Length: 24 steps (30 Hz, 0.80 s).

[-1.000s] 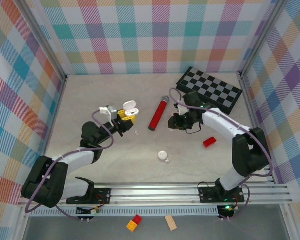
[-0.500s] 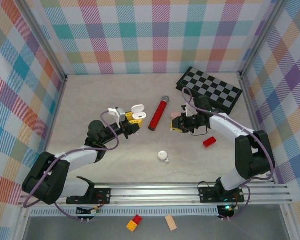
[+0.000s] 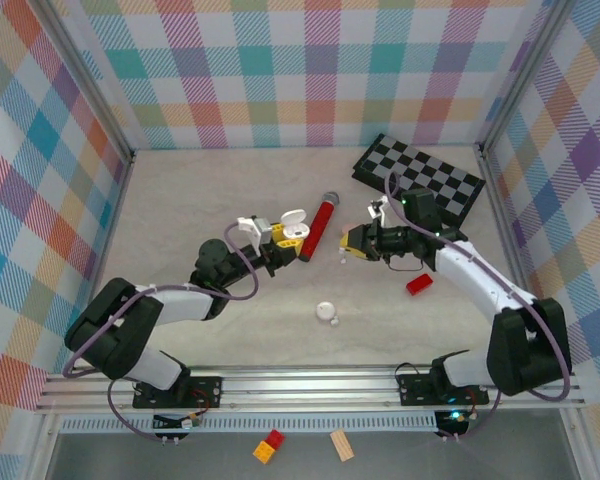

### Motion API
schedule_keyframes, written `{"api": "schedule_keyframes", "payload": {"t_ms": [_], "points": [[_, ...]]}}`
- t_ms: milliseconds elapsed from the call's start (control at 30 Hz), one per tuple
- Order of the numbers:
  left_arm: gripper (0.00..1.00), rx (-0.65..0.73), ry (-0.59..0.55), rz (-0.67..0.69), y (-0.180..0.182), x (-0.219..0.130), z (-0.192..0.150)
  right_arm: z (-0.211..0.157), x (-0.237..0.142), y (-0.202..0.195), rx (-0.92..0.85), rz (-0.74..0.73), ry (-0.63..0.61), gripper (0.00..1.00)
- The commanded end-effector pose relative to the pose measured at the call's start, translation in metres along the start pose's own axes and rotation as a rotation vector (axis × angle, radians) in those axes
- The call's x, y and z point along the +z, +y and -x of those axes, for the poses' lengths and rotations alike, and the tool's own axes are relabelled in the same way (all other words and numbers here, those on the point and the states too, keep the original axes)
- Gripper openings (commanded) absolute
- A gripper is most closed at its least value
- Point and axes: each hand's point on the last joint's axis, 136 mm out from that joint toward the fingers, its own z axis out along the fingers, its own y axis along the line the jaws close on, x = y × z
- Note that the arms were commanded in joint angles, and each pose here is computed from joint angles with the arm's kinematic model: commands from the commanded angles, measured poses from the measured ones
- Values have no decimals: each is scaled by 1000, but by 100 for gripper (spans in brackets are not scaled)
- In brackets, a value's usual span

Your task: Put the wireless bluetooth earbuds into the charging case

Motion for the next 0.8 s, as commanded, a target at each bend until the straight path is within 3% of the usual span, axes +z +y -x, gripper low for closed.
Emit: {"api": "schedule_keyframes", "payload": {"t_ms": [0,333,767], "points": [[31,108,-73,22,-2,11,20,1,-13,28,-57,61,-22,21],[31,183,-86,51,-13,36,16,3,-20,77,-195,59,-70,22],[30,198,-83,4,-32,52,11,6,1,94,-260,12,-73,21]]}}
